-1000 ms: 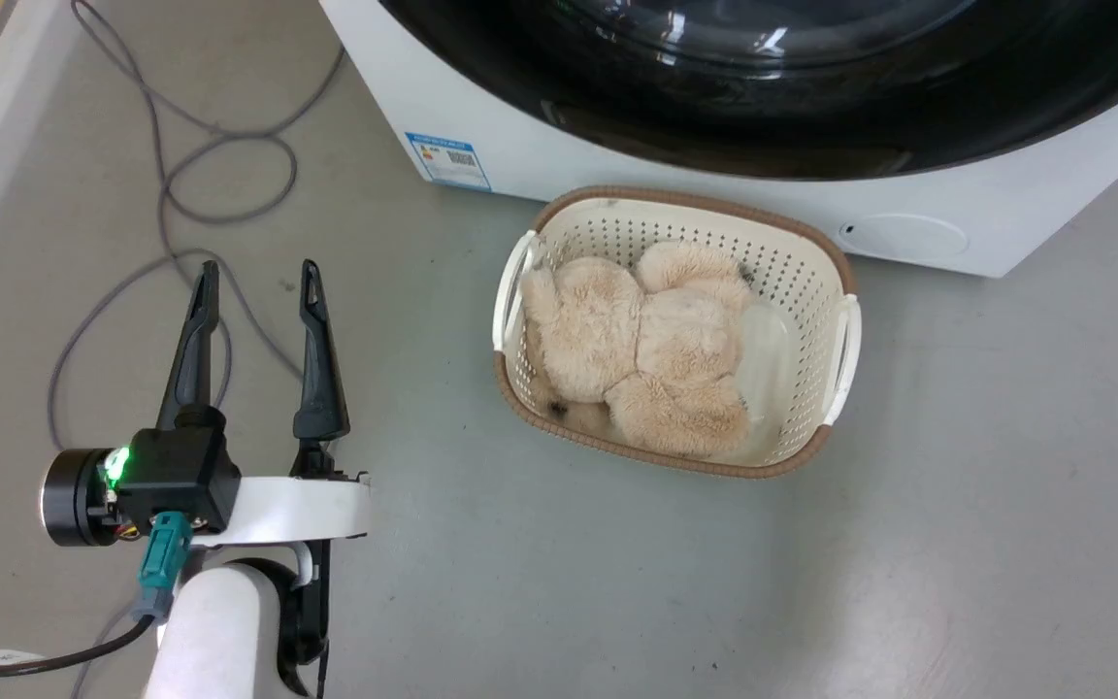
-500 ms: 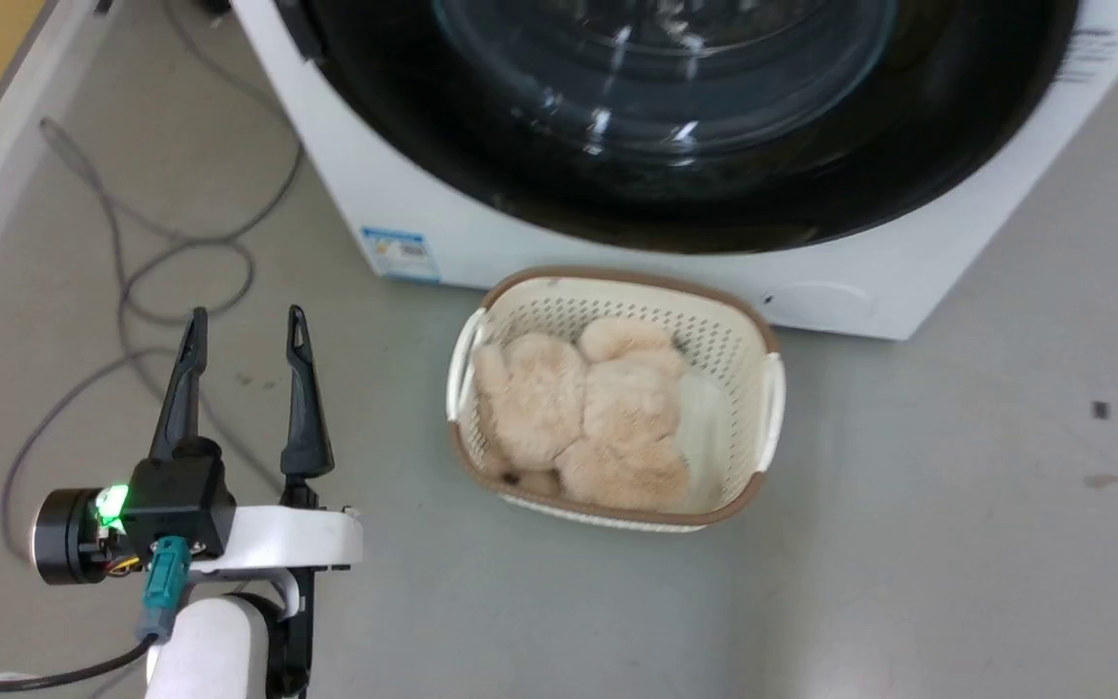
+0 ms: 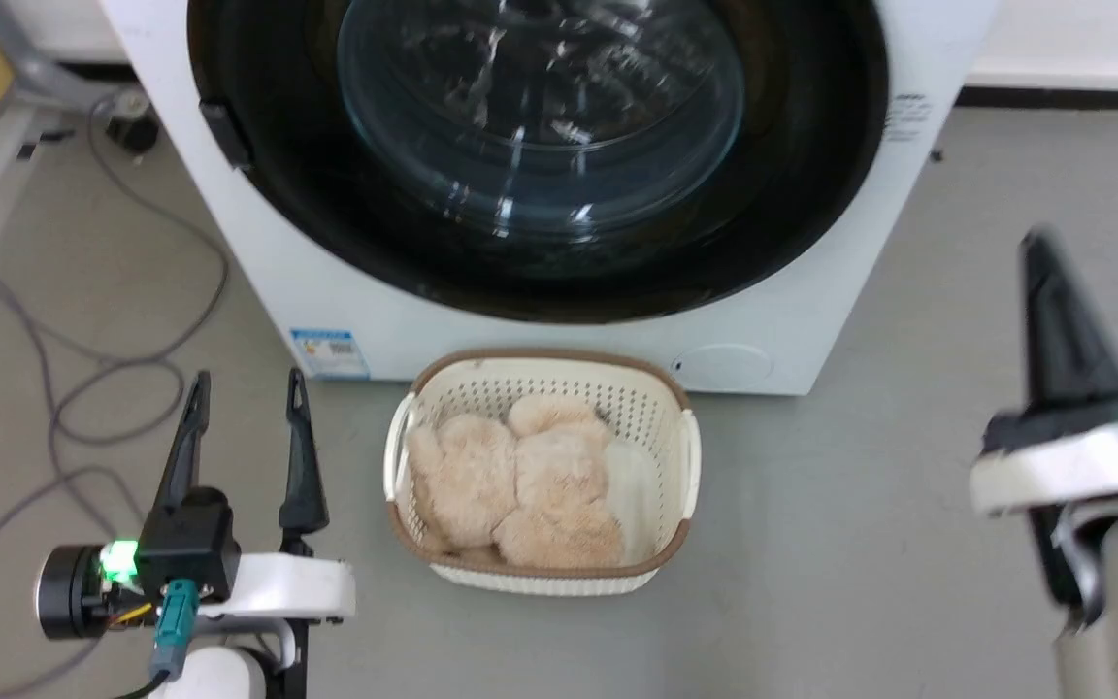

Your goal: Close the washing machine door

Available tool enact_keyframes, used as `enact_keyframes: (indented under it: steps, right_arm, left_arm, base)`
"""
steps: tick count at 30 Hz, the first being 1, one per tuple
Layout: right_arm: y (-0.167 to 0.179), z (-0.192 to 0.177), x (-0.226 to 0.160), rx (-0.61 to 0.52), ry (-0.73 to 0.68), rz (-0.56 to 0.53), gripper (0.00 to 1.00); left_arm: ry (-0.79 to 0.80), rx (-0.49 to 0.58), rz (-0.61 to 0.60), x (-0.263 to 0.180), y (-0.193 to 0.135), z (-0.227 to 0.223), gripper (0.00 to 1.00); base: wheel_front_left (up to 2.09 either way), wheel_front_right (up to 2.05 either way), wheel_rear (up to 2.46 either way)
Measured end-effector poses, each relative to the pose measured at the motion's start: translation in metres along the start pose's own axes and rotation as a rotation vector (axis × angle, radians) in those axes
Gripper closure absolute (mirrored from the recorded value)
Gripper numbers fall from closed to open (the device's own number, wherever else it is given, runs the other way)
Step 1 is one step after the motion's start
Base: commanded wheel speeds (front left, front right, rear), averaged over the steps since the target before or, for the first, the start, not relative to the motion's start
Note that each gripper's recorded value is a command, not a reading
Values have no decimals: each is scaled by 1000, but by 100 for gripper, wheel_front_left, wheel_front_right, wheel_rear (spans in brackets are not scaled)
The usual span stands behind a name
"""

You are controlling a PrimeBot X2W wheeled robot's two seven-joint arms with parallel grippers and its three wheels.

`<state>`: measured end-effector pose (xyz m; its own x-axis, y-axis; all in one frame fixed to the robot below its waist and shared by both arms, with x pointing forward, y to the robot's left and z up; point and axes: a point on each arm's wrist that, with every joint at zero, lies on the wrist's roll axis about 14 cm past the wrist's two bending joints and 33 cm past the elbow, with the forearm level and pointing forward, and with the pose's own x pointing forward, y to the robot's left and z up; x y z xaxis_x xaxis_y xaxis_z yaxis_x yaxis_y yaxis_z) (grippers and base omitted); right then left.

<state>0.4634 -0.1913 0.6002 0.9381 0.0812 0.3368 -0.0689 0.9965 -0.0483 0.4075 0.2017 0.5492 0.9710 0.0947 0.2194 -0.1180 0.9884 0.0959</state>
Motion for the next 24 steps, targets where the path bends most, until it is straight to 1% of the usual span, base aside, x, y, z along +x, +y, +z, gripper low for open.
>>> enact_keyframes:
  steps: [6, 13, 14, 15, 16, 20, 24]
  right_arm:
    - [4, -26, -43, 42, 117, -19, 100]
    - [-2, -30, -82, 104, 155, -76, 100]
    - [-4, -31, -87, 118, 160, -88, 89]
    - [-5, -32, -93, 134, 167, -100, 56]
    - [-7, -35, -99, 148, 175, -111, 0]
    - [-8, -41, -118, 153, 207, -126, 0]
    - [-7, -40, -127, 154, 210, -127, 0]
  left_arm:
    - [9, 0, -30, -11, -9, 0, 0]
    - [5, -6, -62, -22, -18, 5, 0]
    - [5, -6, -64, -25, -18, 5, 0]
    - [5, -7, -68, -27, -19, 6, 0]
    - [7, -7, -70, -29, -19, 6, 0]
    - [18, -11, -79, -37, -21, 4, 0]
    - [27, -14, -83, -42, -22, 2, 0]
  base:
    - [0, 0, 0]
    - [0, 0, 0]
    - [0, 0, 0]
    - [0, 0, 0]
    - [0, 0, 0]
    - [0, 0, 0]
    - [0, 0, 0]
